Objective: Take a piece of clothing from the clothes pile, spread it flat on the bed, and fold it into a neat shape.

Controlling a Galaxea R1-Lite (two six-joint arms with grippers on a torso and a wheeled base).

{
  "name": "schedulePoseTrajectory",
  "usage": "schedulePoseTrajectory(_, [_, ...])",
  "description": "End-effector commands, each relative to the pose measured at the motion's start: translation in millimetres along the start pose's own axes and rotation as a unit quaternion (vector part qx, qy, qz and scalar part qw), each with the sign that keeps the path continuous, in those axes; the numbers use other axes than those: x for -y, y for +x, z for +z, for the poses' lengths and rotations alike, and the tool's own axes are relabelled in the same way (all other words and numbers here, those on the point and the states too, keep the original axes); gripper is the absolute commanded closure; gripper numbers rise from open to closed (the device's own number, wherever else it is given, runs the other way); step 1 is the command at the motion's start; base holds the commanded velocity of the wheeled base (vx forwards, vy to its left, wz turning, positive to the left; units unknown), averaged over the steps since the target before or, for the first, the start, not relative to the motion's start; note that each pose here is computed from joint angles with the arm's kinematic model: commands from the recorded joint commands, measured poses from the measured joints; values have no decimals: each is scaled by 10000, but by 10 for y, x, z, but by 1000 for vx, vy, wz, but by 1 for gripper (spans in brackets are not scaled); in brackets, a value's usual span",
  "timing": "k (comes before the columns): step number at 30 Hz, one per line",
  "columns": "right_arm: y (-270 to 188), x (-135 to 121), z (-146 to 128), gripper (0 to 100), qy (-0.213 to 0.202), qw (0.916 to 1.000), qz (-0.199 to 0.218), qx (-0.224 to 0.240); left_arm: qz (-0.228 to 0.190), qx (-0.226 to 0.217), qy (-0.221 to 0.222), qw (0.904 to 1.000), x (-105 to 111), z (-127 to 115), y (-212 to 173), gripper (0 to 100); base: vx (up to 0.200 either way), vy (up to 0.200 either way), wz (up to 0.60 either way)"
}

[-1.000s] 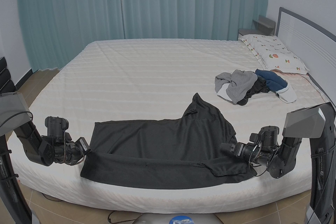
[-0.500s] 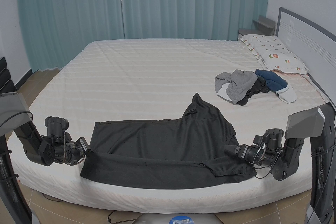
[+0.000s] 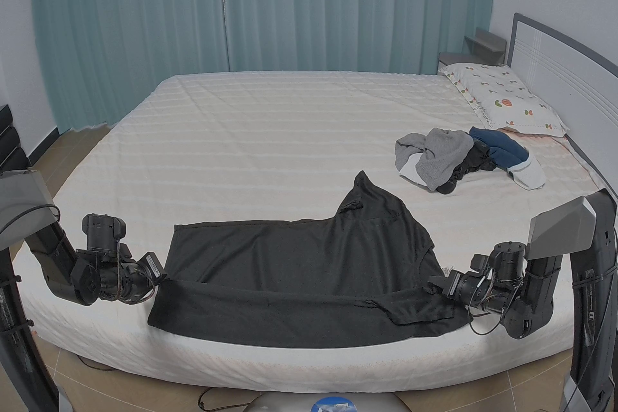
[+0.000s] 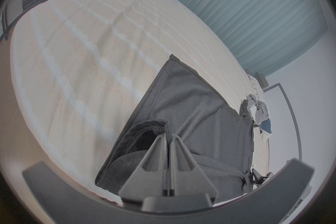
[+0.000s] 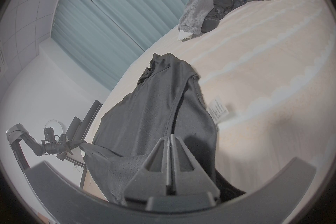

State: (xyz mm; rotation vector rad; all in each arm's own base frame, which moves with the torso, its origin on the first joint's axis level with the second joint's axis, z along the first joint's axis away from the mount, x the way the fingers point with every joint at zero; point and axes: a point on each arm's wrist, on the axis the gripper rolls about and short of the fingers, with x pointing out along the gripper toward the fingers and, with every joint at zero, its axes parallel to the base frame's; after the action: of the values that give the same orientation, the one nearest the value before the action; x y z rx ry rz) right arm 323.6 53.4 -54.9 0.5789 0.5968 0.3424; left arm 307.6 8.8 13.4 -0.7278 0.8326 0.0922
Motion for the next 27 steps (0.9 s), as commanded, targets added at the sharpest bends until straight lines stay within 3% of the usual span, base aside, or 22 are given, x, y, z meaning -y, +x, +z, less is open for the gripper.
schedulePoseTrajectory(1, [-59, -2, 3, 100, 36, 10000, -30, 0, -23, 34, 11, 10000, 13, 10, -25, 100, 0, 0, 0])
schedulePoseTrajectory(11, [-312, -169, 163, 100, 258, 9991, 117, 326, -67, 83, 101, 9999, 36, -23, -167, 100, 0, 0, 0])
schedulePoseTrajectory(27, [-907, -326, 274, 100, 346, 9978, 10, 564, 94, 131, 1102, 9938, -11, -199, -510, 100, 0, 0, 0])
